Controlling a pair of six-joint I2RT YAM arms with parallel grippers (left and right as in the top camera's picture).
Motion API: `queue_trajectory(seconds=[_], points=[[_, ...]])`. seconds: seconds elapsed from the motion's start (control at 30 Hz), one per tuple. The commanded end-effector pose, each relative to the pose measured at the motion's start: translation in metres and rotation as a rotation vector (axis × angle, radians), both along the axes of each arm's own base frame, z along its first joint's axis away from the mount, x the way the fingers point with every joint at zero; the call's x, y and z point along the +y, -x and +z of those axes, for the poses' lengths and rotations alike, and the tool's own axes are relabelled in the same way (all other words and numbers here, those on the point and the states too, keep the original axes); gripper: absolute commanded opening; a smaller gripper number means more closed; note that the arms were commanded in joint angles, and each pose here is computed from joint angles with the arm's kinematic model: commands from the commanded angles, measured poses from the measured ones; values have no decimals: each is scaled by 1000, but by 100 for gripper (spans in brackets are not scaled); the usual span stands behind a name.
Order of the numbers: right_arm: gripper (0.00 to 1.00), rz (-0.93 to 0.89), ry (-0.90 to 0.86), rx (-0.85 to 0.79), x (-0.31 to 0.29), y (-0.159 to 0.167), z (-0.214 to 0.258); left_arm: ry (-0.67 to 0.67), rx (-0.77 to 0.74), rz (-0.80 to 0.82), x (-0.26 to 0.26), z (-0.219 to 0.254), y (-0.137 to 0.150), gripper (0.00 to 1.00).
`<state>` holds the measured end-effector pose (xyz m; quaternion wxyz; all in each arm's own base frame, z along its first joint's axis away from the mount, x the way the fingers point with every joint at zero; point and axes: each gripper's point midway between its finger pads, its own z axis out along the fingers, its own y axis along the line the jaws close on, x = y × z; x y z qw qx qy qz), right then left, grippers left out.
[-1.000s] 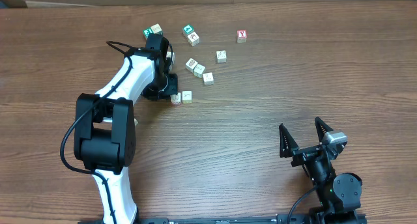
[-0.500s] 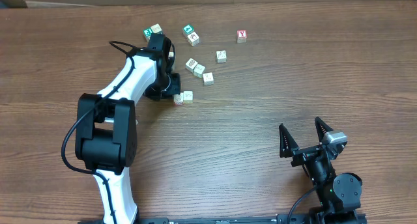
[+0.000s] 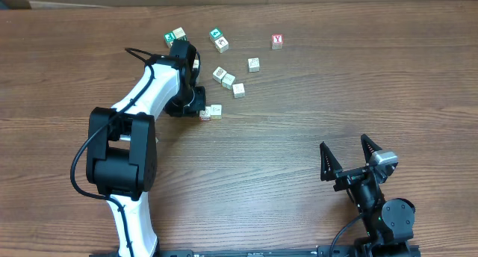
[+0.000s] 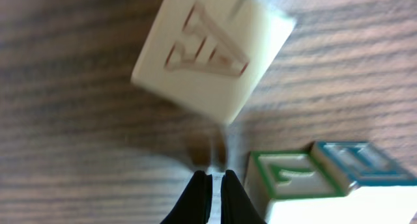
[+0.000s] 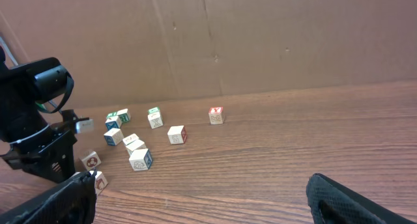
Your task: Form a horizontal line
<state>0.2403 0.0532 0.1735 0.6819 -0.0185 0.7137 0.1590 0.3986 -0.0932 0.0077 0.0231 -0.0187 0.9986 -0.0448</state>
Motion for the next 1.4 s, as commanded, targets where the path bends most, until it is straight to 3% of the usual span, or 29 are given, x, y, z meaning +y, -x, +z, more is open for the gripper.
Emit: queue_trajectory(seconds=[0.0, 0.2, 0.4, 1.03, 1.37], points=[[100, -11, -2, 2, -2, -1, -3, -21, 54, 16, 1, -3, 15, 4], [100, -11, -2, 2, -2, -1, -3, 33, 182, 26, -9, -1, 45, 4], [100, -11, -2, 2, -2, -1, -3, 127, 211, 27, -31, 1, 51, 4], [100, -11, -2, 2, -2, -1, -3, -30, 143, 32, -32, -6, 44, 4], [100, -11, -2, 2, -2, -1, -3, -44, 128, 29, -30, -6, 41, 4]])
